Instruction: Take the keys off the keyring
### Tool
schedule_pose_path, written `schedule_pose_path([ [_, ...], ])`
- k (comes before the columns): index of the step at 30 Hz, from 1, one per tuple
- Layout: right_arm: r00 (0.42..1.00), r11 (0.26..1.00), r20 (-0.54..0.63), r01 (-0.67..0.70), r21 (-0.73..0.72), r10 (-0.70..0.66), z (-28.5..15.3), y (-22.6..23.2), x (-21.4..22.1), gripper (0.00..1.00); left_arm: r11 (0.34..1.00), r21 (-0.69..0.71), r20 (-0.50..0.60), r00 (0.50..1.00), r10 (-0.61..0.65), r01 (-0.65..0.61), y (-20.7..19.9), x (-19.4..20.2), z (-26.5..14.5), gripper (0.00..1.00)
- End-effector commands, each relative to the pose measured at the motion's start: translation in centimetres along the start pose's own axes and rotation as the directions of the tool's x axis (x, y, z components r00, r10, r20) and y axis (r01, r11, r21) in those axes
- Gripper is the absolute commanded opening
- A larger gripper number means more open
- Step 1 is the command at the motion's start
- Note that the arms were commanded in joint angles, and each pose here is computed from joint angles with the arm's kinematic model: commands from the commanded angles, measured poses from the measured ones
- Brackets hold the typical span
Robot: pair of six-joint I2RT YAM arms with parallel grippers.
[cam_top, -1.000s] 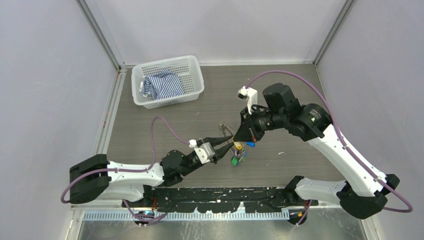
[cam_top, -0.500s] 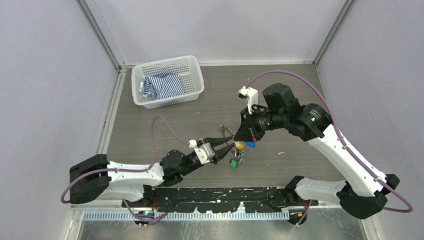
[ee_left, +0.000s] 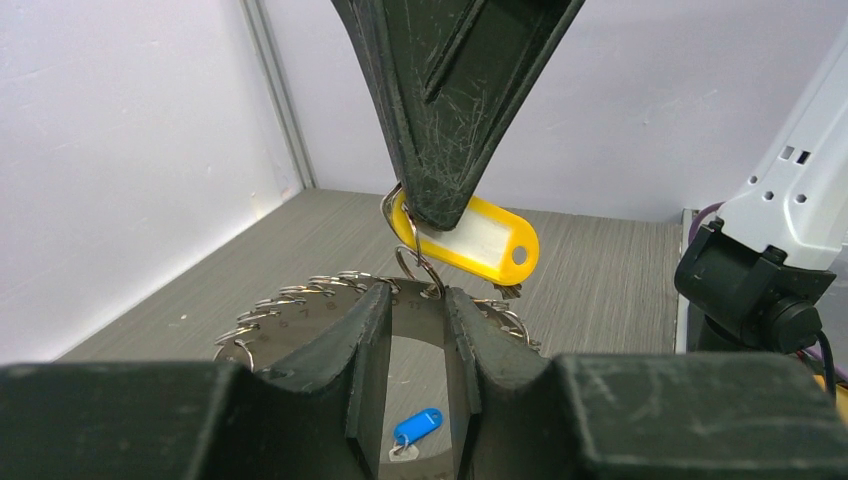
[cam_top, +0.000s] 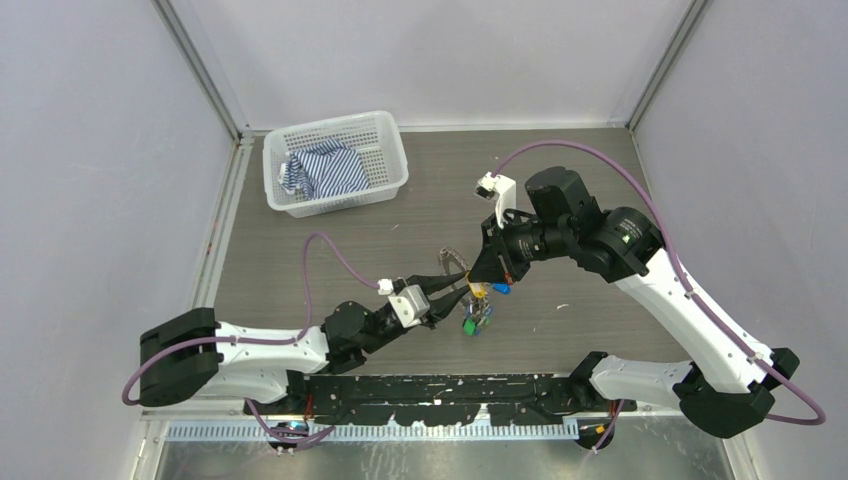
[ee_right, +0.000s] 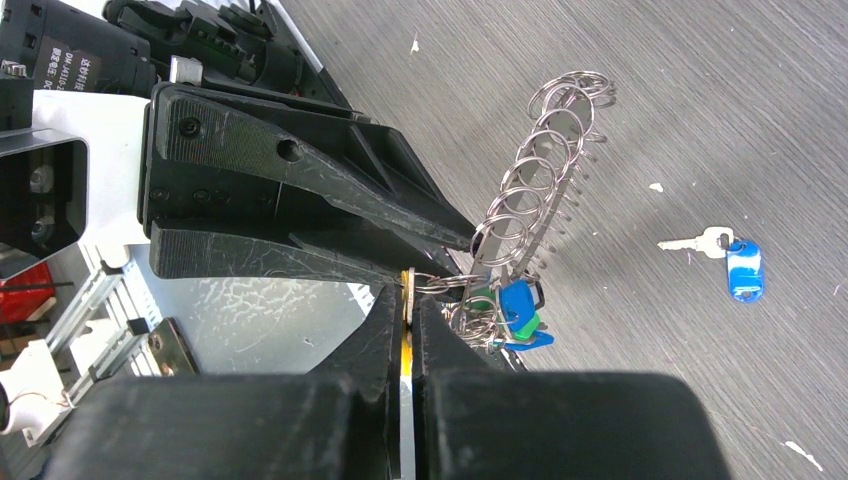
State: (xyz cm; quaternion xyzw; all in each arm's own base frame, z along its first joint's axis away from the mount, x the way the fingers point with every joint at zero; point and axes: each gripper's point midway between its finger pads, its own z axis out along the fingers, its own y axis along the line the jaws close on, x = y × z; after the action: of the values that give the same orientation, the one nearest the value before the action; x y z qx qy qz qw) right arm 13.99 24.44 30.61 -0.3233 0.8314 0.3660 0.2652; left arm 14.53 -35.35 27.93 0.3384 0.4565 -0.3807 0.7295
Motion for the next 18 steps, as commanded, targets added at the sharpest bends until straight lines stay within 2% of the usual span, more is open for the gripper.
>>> schedule_pose_path([
  [1, 0.996, 0.997, 0.088, 0.035, -0.065, -0.029, -1.3, 2.0, -2.2, 0.01, 0.997, -0.079, 0.086, 0.996, -0.009, 0.016, 1.4, -2.6, 0.8, 0.27],
  [18, 0.997, 0.997, 0.071, 0.029, -0.068, -0.024, -0.7, 1.7, -1.9, 0.01, 0.989, -0.136, 0.104, 0.994, -0.037, 0.051, 2.1, -3.1, 0.6, 0.27],
])
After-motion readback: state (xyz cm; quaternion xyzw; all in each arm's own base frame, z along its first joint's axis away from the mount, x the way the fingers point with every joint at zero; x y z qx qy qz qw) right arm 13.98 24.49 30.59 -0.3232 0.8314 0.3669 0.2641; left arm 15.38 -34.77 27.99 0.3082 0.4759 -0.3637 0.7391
